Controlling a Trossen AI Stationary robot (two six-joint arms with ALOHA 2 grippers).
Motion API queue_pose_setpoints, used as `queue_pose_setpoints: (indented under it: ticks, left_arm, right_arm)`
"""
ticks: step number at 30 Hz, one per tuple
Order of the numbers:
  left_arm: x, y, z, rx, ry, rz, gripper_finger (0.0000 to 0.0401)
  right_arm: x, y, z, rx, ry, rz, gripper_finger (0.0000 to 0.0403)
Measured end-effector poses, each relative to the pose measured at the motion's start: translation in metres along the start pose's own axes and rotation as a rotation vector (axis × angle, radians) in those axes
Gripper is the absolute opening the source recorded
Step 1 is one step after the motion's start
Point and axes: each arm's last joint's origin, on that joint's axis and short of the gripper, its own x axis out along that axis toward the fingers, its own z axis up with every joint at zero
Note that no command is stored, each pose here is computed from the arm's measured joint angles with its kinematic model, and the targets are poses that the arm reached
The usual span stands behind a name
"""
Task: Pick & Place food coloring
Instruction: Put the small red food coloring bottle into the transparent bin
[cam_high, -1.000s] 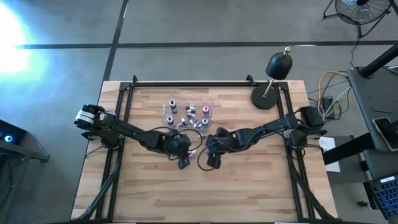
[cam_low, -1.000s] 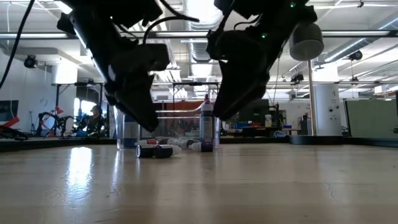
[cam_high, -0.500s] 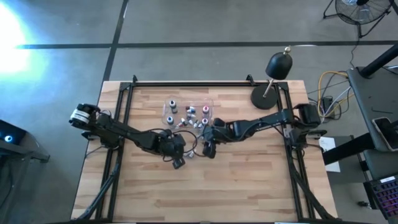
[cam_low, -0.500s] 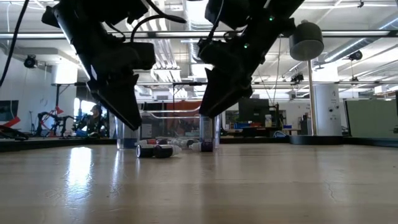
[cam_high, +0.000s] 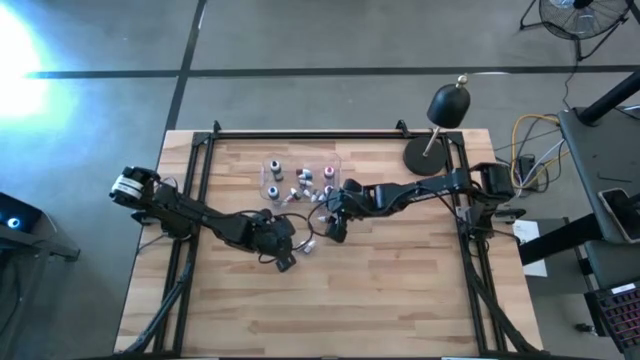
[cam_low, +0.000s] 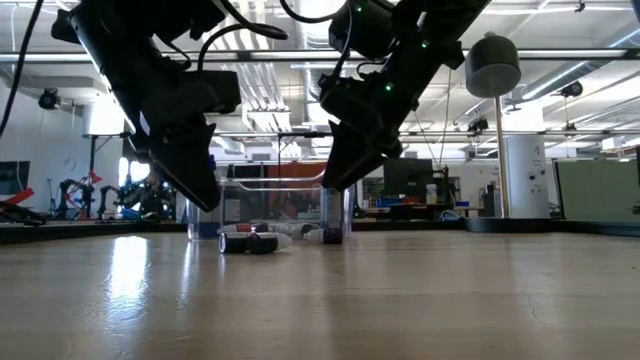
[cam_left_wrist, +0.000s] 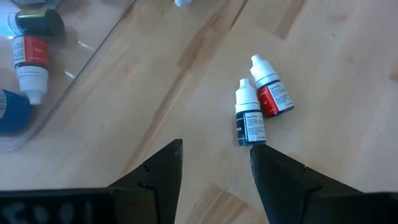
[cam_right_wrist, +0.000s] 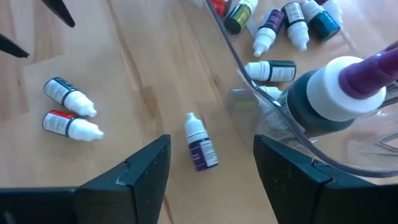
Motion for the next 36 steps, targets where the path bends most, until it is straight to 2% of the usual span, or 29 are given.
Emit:
queue_pose_setpoints:
  ticks: [5, 9, 15, 18, 22, 28, 32, 36]
  left_arm:
    - [0.002, 0.001, -0.002, -0.003, -0.005, -0.005, 0.0163]
    - [0.002, -0.001, 0.000, -0.011, -0.026, -0.030, 0.0163]
    - [0.002, -0.010, 0.007, 0.067, -0.071, -0.143, 0.0163]
    - [0.006, -0.011, 0.006, 0.112, -0.064, -0.136, 0.0163]
    - [0.013, -0.010, 0.001, 0.153, -0.039, -0.123, 0.0163]
    - [0.009, -0.012, -0.018, 0.117, 0.056, -0.163, 0.0163]
    - [0.001, -0.022, -0.032, 0.085, 0.065, -0.182, 0.0163]
    - [-0.009, -0.031, -0.041, -0.021, 0.030, -0.180, 0.0163]
  right_arm:
    - [0.001, -0.004, 0.001, -0.030, -0.002, -0.013, 0.0224]
    - [-0.002, -0.006, 0.001, 0.005, 0.010, -0.013, 0.0224]
    - [-0.018, 0.002, -0.004, 0.001, 0.083, 0.040, 0.0224]
    - [-0.029, 0.012, -0.007, -0.059, 0.090, 0.076, 0.0224]
    - [-0.034, 0.032, -0.015, -0.204, 0.099, 0.159, 0.0224]
    - [-0.020, 0.063, -0.028, -0.472, 0.058, 0.251, 0.0224]
    - [-0.006, 0.072, -0.024, -0.508, -0.001, 0.268, 0.0224]
    - [0.012, 0.074, -0.014, -0.532, -0.012, 0.256, 0.0224]
